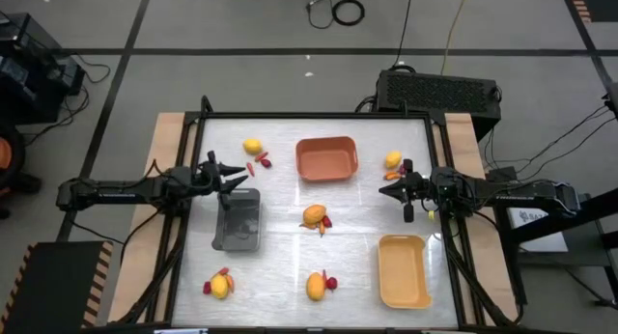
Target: Sort produce into baskets
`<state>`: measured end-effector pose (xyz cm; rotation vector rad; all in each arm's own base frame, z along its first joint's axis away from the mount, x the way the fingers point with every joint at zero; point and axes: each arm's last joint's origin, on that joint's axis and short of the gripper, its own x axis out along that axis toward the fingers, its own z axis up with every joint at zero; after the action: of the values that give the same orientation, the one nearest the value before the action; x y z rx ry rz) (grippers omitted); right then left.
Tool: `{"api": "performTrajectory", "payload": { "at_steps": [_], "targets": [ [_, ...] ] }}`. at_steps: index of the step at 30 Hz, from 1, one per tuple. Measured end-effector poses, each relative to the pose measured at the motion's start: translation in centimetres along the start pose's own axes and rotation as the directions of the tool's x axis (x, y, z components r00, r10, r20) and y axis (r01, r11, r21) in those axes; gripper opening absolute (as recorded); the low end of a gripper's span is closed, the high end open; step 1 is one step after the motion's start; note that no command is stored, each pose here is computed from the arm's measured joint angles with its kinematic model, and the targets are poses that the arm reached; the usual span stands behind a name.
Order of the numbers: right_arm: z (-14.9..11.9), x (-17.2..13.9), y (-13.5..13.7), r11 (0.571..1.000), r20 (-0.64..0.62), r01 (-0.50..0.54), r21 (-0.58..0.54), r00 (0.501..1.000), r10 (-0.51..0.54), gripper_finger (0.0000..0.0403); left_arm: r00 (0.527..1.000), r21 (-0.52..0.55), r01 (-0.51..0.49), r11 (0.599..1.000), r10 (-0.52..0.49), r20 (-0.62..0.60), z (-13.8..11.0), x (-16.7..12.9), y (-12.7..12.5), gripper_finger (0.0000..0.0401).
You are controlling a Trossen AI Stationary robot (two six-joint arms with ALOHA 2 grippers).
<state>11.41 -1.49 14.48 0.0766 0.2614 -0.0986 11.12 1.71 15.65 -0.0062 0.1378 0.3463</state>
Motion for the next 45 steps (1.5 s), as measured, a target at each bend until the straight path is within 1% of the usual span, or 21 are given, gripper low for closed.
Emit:
{"api": "performTrajectory", "payload": {
  "at_steps": [27, 31, 34, 36, 40, 45],
  "targets": [
    [0.00, 0.00, 0.00, 1.000, 0.000, 0.000, 0.000, 1.000, 0.000, 0.0000, 1.000, 0.000, -0.003, 1.000, 0.003, 0.000, 0.00, 0.00, 0.01, 0.0127],
    [0.03, 0.00, 0.00, 1.000, 0.003, 0.000, 0.000, 1.000, 0.000, 0.0000, 0.995, -0.001, -0.099, 0.995, 0.099, 0.006, 0.05, -0.01, 0.30, 0.0127],
    [0.20, 0.00, 0.01, 1.000, 0.021, -0.001, -0.001, 1.000, 0.001, 0.0000, 0.994, -0.001, -0.108, 0.994, 0.108, 0.006, 0.05, -0.01, 0.32, 0.0127],
    [0.40, -0.01, 0.02, 1.000, 0.041, -0.003, 0.020, 0.999, 0.002, 0.0000, 0.994, -0.001, -0.108, 0.994, 0.108, 0.006, 0.05, -0.02, 0.32, 0.0127],
    [0.52, -0.02, 0.02, 0.994, 0.052, -0.008, 0.113, 0.999, 0.003, 0.0000, 0.994, -0.001, -0.110, 0.994, 0.110, 0.006, 0.04, -0.01, 0.33, 0.0127],
    [0.99, -0.05, 0.05, 0.992, 0.100, -0.018, 0.125, 0.995, 0.005, 0.0000, 0.994, -0.008, -0.109, 0.994, 0.110, 0.013, 0.12, -0.02, 0.33, 0.0127]
  ]
}}
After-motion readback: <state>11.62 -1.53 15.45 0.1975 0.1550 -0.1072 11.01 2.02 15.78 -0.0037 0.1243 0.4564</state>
